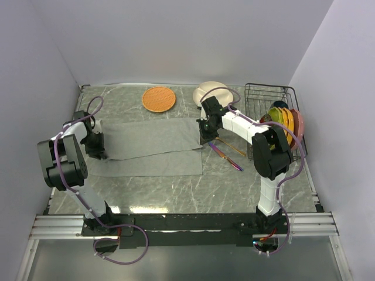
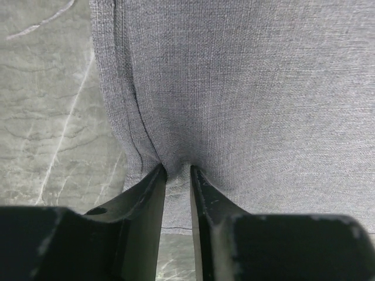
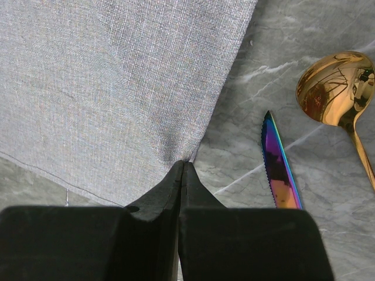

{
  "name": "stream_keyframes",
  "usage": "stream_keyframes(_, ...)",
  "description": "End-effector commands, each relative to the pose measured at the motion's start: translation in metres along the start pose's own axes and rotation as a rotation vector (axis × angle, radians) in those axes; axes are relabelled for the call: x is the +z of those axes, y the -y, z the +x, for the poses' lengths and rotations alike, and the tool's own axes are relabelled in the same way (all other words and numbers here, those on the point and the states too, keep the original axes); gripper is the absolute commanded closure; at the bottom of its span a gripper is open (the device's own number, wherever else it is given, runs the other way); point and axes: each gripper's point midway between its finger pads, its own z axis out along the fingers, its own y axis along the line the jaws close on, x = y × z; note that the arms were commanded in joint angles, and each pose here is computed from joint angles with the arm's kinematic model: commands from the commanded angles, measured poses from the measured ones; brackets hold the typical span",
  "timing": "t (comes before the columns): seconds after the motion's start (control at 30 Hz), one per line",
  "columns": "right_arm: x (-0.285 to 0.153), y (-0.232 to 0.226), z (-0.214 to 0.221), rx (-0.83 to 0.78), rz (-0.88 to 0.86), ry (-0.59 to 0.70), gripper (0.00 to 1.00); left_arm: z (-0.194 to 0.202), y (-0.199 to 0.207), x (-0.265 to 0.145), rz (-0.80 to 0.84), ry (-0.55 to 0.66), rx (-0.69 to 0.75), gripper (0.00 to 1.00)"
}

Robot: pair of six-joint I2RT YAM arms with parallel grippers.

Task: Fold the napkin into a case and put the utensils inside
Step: Smooth out the rectangle-folded napkin at the center of the board.

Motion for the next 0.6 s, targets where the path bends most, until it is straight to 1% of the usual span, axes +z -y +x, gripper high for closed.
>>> stream_keyframes(0.0,-0.012,-0.007,-0.011,-0.006,-0.003,0.043,1.0,-0.013,0.004,-0.017,0.003,0.076,-0.008,0.7)
stream_keyframes(0.2,-0.011,-0.007,-0.012,-0.005,-0.002,0.045,1.0,-0.016,0.005,-0.022,0.005,0.092,-0.004,0.73)
stream_keyframes(0.37,-0.011,-0.007,-0.013,-0.006,-0.002,0.045,1.0,-0.013,0.008,-0.017,0.026,0.072,-0.014,0.76)
stream_keyframes(0.57,-0.01,-0.007,-0.013,-0.006,0.001,0.044,1.0,-0.008,0.008,-0.009,0.026,0.044,-0.016,0.75)
